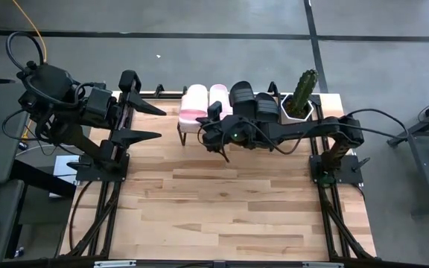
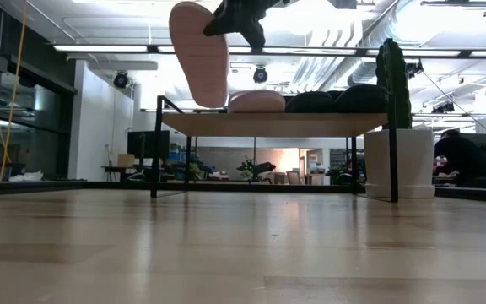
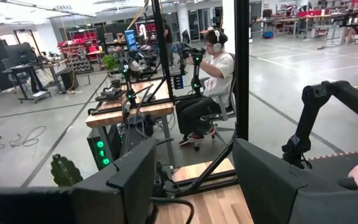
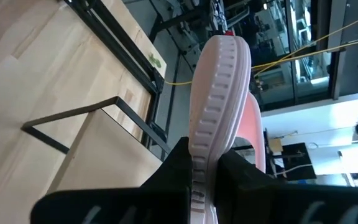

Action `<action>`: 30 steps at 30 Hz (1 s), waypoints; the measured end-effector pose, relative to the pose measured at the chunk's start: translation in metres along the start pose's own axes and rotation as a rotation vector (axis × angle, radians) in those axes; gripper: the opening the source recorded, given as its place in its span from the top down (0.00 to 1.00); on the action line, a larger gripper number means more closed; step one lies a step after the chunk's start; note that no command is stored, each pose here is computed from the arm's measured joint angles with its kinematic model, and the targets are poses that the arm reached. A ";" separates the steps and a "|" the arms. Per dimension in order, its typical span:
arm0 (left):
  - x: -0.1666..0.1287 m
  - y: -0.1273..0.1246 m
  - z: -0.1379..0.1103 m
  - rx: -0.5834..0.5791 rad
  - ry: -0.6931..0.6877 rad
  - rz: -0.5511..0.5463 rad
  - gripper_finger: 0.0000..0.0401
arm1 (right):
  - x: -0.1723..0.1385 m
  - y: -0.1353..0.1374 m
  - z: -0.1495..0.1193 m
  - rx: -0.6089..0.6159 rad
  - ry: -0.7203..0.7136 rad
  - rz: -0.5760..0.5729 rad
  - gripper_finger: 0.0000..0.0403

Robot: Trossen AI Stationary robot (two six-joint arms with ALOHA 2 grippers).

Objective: Pick and place slides into the shelf
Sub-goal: Put the pink slide on the shelf

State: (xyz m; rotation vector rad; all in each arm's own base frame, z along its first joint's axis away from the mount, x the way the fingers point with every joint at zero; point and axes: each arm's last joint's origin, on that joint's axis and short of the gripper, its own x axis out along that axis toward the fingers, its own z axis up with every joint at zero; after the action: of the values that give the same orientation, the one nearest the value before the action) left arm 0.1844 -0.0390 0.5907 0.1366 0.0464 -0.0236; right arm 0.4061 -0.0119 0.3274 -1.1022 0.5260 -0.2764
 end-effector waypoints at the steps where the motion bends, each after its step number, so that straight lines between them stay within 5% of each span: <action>1: 0.000 0.000 0.000 0.000 0.000 0.000 0.50 | 0.001 -0.001 -0.002 0.008 -0.004 0.004 0.99; 16: 0.000 0.000 0.000 0.000 0.000 0.000 0.50 | 0.017 -0.015 -0.031 0.092 -0.017 0.030 0.99; 30: 0.000 0.000 0.000 -0.001 -0.001 0.000 0.50 | 0.024 0.023 -0.049 0.081 -0.012 0.027 0.99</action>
State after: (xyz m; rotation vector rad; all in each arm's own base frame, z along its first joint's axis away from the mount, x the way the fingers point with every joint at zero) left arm 0.1849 -0.0392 0.5907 0.1359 0.0454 -0.0236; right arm 0.3988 -0.0509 0.2828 -1.0167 0.5146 -0.2658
